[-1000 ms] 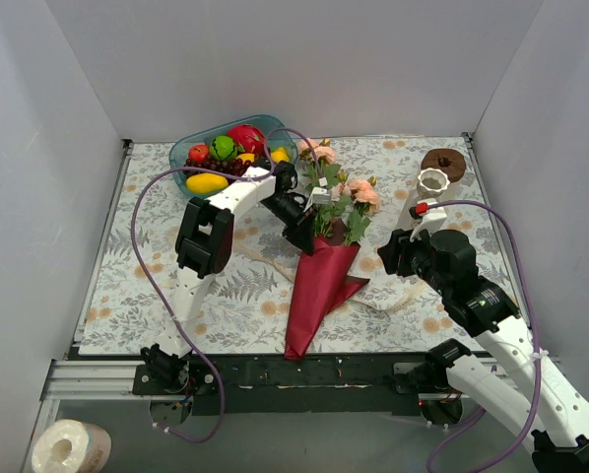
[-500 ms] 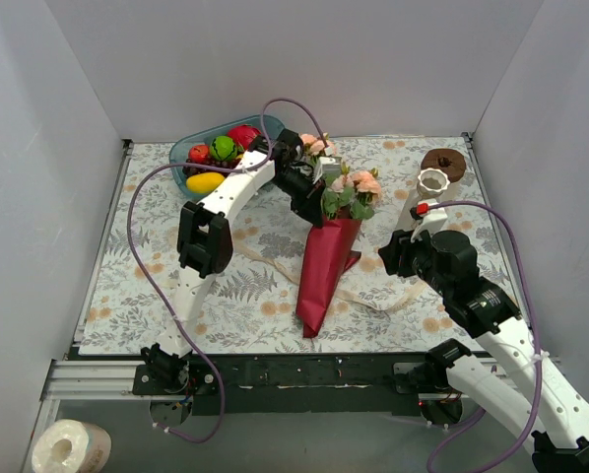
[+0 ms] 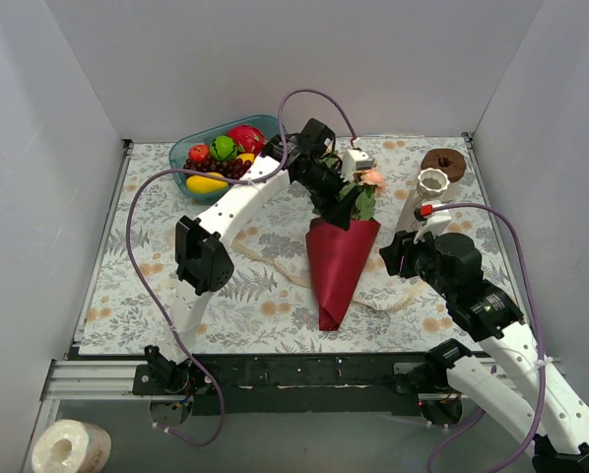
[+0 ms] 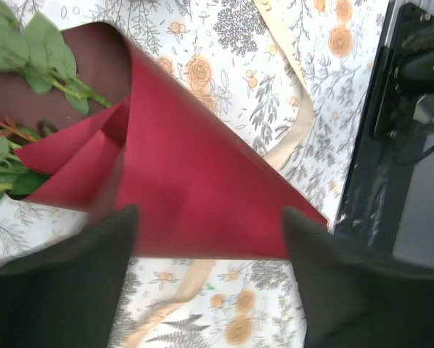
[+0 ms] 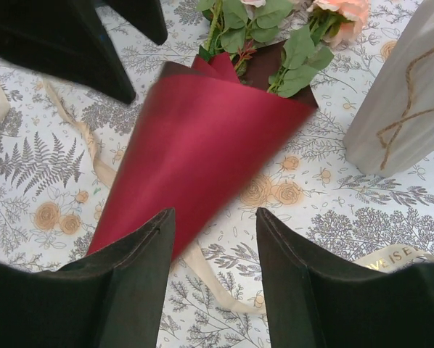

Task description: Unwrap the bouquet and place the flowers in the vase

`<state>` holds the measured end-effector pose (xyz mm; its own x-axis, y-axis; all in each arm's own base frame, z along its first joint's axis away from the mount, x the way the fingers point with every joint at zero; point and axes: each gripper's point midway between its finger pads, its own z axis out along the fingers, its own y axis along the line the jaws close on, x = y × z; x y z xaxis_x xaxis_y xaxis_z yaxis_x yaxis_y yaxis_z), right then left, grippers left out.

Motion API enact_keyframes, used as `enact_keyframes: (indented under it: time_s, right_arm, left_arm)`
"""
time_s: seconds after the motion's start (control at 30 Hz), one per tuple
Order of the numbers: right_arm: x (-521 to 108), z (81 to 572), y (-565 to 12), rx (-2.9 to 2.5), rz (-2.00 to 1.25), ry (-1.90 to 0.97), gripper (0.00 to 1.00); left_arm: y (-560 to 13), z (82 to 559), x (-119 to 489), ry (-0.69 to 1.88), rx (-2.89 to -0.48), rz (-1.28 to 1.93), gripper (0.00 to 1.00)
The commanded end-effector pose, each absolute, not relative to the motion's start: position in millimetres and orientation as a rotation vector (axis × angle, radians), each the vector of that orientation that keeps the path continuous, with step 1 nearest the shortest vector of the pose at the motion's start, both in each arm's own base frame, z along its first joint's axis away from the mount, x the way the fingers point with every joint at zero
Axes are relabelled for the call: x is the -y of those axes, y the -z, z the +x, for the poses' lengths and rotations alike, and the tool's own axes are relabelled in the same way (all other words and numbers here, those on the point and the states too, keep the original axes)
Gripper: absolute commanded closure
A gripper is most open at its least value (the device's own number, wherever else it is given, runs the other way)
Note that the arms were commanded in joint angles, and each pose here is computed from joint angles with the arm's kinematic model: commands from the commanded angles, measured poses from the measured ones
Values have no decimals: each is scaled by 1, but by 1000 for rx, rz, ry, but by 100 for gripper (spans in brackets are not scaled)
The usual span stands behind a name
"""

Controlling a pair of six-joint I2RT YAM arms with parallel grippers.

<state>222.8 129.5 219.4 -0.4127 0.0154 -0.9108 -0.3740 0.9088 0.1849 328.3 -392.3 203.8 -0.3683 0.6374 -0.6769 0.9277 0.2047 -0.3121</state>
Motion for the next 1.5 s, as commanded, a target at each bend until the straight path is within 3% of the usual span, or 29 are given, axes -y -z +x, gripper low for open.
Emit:
enact_keyframes:
  time_s: [0.0, 0.07, 0.27, 0.43, 0.77, 1.3, 1.4, 1.47]
  right_arm:
    - [-128, 223, -237, -1916, -243, -447, 41]
    - [-128, 223, -237, -1917, -241, -446, 36]
    - [-125, 220, -239, -1912, -242, -442, 34]
    - [-126, 219, -238, -1911, -245, -449, 34]
    - [-127, 218, -238, -1913, -258, -455, 35]
    - [-136, 220, -237, -1917, -278, -488, 38]
    - [-135, 221, -239, -1918, -276, -481, 39]
    - [-135, 221, -242, -1914, -275, -479, 39]
  left_arm:
    - [-223, 335, 382, 920, -2135, 1337, 2]
    - [-208, 332, 377, 906, -2184, 1336, 2]
    - [-195, 353, 354, 925, -2155, 1258, 2]
    - [-179, 358, 329, 1212, -2041, 1295, 2]
    - [-156, 354, 342, 1481, -1876, 1353, 2]
    - [-108, 355, 349, 1493, -1877, 1383, 2]
    - [-101, 350, 349, 1532, -1909, 1380, 14]
    - [-109, 345, 347, 1554, -1919, 1408, 35]
